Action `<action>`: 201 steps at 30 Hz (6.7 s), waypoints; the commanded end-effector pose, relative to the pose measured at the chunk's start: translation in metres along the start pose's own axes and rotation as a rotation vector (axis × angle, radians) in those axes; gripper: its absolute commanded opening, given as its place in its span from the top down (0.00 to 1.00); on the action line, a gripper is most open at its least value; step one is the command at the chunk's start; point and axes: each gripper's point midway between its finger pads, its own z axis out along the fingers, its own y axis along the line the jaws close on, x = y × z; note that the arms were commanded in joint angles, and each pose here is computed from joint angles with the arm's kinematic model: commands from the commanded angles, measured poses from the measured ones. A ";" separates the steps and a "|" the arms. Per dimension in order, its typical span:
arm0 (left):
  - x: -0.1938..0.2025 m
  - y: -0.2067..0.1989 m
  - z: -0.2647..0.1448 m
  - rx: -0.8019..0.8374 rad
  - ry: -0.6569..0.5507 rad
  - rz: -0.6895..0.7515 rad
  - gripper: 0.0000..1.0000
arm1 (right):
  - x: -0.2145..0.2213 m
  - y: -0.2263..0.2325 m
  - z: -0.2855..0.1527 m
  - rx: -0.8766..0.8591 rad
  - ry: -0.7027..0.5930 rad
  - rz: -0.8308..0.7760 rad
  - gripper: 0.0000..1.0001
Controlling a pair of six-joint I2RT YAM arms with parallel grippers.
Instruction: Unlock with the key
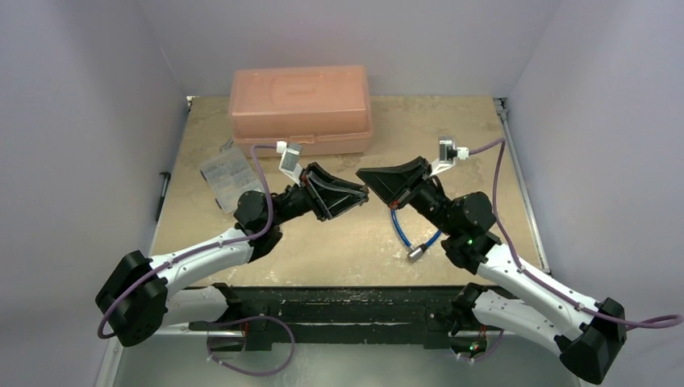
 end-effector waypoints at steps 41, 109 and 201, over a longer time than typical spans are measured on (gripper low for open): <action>-0.010 0.001 0.008 -0.103 0.053 0.108 0.59 | -0.019 -0.014 0.001 0.130 -0.058 -0.018 1.00; -0.009 0.006 0.010 -0.193 0.047 0.007 1.00 | -0.004 -0.026 -0.041 0.123 -0.111 0.038 1.00; 0.132 0.095 -0.111 -0.607 0.483 -0.146 1.00 | 0.155 -0.275 -0.307 1.962 0.420 0.362 0.46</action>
